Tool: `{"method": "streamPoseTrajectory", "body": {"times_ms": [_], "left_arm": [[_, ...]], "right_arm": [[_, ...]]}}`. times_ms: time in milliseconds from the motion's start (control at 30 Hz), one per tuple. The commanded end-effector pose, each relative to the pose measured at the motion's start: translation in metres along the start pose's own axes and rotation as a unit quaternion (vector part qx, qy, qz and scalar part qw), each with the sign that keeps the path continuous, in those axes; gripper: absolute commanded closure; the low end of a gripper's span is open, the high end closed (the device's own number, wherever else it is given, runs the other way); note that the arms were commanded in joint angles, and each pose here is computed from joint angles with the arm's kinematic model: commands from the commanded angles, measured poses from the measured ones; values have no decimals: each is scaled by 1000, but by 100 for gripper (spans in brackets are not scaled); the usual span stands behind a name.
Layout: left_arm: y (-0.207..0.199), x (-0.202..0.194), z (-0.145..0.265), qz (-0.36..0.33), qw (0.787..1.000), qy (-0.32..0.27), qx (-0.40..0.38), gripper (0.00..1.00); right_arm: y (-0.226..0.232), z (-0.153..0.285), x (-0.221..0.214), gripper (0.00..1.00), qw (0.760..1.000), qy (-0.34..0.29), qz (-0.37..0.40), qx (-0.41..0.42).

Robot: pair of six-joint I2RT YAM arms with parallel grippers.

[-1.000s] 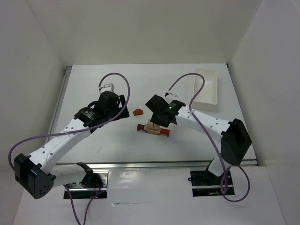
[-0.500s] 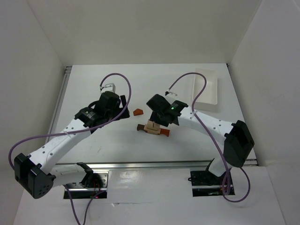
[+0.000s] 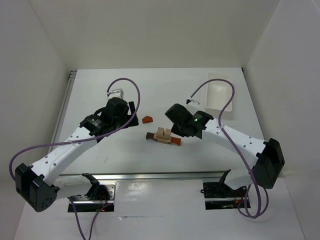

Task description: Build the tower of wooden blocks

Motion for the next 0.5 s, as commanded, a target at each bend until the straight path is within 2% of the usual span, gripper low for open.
{"method": "streamPoseTrajectory", "body": {"times_ms": [0, 233, 367, 400, 467], "left_arm": [[-5, -1, -1, -6, 1000, 1, -13, 4], [-5, -3, -3, -12, 1000, 7, -13, 16], [-5, -3, -3, -12, 1000, 7, -13, 40], [-7, -5, -3, -15, 1000, 9, -15, 56], [-6, -8, -5, -22, 1000, 15, -15, 69]], "right_arm": [[-31, 1, -12, 91, 999, 11, -2, -49], [-29, -18, -28, 94, 998, 31, 18, -46], [-23, -32, -26, 94, 998, 27, 40, -42], [-18, -33, -23, 94, 998, 22, 41, -36], [-18, -37, -24, 94, 998, 24, 56, -36]]}}
Point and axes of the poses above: each gripper's point midway between its finger pads, its own z axis back along the fingers, its own y axis along the line the jaws close on, x = y × z, the point moved 3 cm from there along z, back along the fingers, and after that the axes turned 13 degrees about z, right-handed, at the moved point
